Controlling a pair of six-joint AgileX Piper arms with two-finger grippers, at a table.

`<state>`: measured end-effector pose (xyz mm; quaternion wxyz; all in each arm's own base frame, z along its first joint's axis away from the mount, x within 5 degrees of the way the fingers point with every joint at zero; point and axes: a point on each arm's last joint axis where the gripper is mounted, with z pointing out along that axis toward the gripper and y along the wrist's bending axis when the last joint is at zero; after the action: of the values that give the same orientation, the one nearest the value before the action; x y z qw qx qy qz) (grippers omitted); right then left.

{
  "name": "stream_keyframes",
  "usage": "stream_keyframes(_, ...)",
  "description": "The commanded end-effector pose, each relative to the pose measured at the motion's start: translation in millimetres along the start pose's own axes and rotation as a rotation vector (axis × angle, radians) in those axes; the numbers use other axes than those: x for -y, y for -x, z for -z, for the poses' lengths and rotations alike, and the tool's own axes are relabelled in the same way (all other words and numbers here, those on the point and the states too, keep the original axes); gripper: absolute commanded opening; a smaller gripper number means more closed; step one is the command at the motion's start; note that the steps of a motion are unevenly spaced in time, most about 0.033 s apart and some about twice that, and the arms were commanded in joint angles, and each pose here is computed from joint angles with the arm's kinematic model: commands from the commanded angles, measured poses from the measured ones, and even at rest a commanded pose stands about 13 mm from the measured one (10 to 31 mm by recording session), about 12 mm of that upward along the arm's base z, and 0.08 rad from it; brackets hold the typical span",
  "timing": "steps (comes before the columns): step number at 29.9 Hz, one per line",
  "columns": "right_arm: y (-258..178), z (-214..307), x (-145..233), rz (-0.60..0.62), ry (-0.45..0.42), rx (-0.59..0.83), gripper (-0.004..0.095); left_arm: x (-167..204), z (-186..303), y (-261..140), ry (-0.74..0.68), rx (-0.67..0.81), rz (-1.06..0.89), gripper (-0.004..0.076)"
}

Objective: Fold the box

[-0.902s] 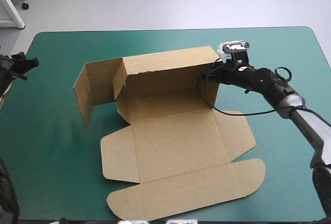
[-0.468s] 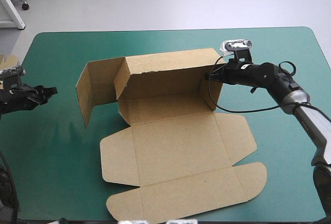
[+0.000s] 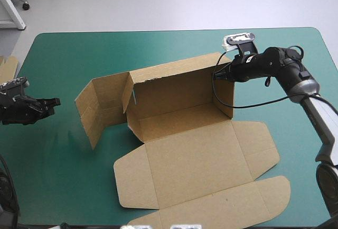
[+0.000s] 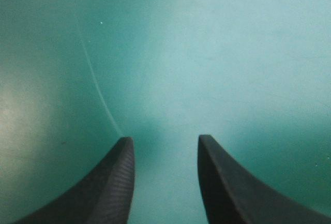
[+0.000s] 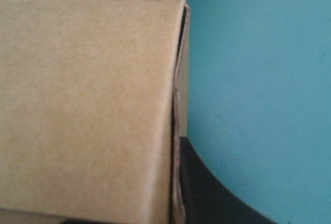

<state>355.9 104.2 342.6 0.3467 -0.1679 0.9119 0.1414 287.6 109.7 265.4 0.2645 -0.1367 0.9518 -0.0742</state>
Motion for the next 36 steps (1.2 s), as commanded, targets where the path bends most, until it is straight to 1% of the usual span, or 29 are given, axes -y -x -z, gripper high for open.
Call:
stream_keyframes(1, 27, 44, -5, 0.014, -0.041, 0.104, -0.0032, 6, 17, 8, -0.017, 0.073, 0.019, 0.0288)
stream_keyframes(5, 36, 58, -4, 0.034, -0.091, 0.088, -0.0032, 7, 17, 8, -0.023, 0.072, 0.024, 0.0288)
stream_keyframes(8, 39, 54, -1, 0.030, -0.109, 0.049, -0.0032, 7, 17, 8, -0.024, 0.072, 0.025, 0.0288)
stream_keyframes(13, 39, 30, 5, 0.021, -0.105, -0.051, -0.0032, 8, 17, 9, -0.040, 0.078, 0.038, 0.0288)
stream_keyframes(19, 48, 12, 10, 0.001, -0.099, -0.087, -0.0027, 9, 17, 9, -0.048, 0.079, 0.045, 0.0288)
stream_keyframes(21, 51, 7, 11, -0.001, -0.095, -0.103, 0.0021, 9, 17, 9, -0.048, 0.079, 0.045, 0.0288)
stream_keyframes(23, 54, 2, 12, -0.001, -0.093, -0.113, 0.0099, 9, 17, 9, -0.050, 0.078, 0.047, 0.0288)
stream_keyframes(24, 55, -2, 13, -0.004, -0.092, -0.117, 0.0176, 9, 17, 9, -0.050, 0.078, 0.047, 0.0288)
stream_keyframes(27, 61, -7, 16, -0.019, -0.109, -0.100, 0.0357, 9, 17, 9, -0.050, 0.078, 0.047, 0.0288)
stream_keyframes(29, 64, -10, 19, -0.017, -0.137, -0.086, 0.0447, 9, 17, 9, -0.051, 0.076, 0.047, 0.0288)
stream_keyframes(30, 66, -12, 21, -0.014, -0.146, -0.076, 0.0478, 9, 17, 9, -0.051, 0.076, 0.047, 0.0288)
stream_keyframes(32, 70, -13, 22, -0.013, -0.148, -0.042, 0.0503, 9, 17, 9, -0.052, 0.077, 0.043, 0.0288)
stream_keyframes(36, 77, -12, 23, -0.009, -0.118, 0.038, 0.0504, 9, 17, 9, -0.056, 0.081, 0.048, 0.0288)
